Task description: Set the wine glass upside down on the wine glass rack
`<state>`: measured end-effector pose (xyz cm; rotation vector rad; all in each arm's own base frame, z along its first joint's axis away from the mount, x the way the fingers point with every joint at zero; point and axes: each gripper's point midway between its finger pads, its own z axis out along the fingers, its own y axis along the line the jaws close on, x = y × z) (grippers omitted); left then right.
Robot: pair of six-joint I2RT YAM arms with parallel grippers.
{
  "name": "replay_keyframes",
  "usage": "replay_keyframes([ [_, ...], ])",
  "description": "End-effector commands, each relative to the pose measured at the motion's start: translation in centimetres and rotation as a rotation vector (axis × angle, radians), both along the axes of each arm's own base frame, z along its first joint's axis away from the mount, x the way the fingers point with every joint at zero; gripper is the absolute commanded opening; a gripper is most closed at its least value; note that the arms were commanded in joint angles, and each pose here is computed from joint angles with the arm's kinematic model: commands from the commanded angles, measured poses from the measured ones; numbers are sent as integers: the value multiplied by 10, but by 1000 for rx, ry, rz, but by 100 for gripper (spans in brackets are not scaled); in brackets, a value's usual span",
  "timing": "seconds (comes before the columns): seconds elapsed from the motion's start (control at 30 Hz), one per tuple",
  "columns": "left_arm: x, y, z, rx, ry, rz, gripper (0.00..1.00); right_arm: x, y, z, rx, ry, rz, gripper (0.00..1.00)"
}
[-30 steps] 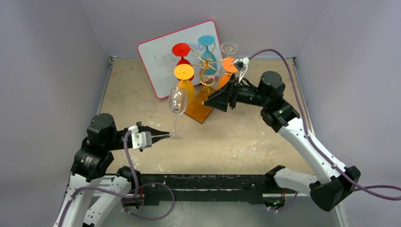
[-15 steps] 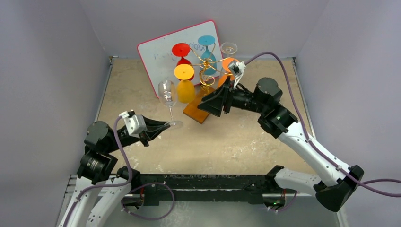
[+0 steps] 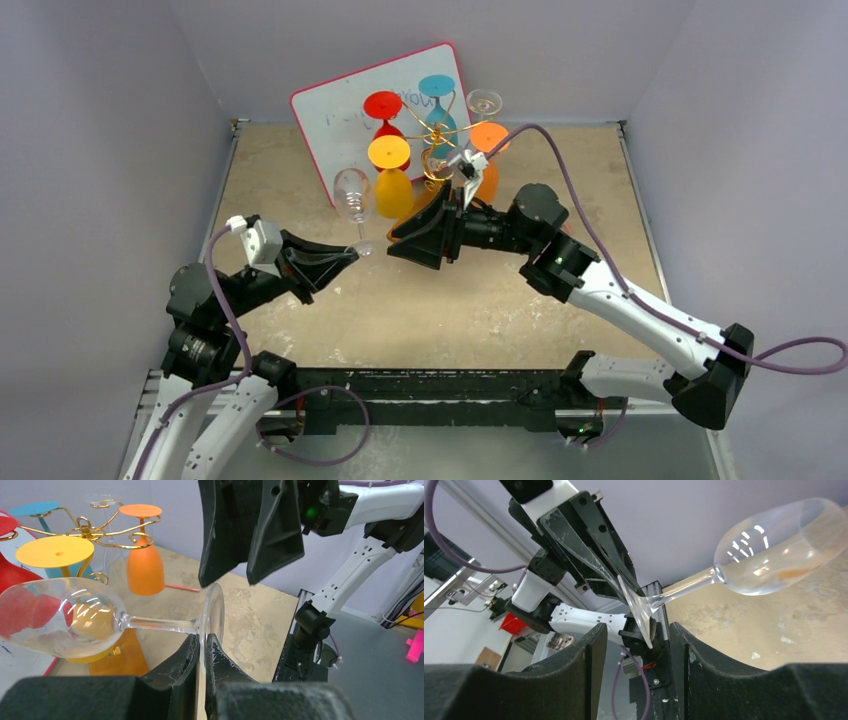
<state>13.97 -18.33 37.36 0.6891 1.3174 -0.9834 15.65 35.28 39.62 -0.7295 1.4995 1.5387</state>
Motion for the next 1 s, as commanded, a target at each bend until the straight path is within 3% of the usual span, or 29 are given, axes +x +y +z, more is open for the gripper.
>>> replay_keyframes([
  [0.0, -15, 7, 51, -92, -146, 11, 0, -8, 10, 28, 84, -77, 28, 51],
  [0.27, -17, 7, 55, -101, -147, 2, 0, -18, 24, 27, 87, -88, 64, 43],
  [0.37, -19, 7, 58, -120, -156, 1, 0, -21, 27, 28, 89, -88, 80, 30],
  [0.5, -12, 9, 58, -139, -162, 29, 0, -22, 24, 34, 108, -86, 66, 3],
  [0.63, -2, 10, 54, -114, -161, 63, 0, -20, 17, 40, 136, -55, 29, 0],
  [0.73, 2, 6, 52, -84, -155, 44, 13, -19, 13, 41, 134, -20, 5, 0],
  [0.97, 12, 3, 52, -64, -131, 51, 56, -22, 2, 33, 90, 75, -23, 0],
])
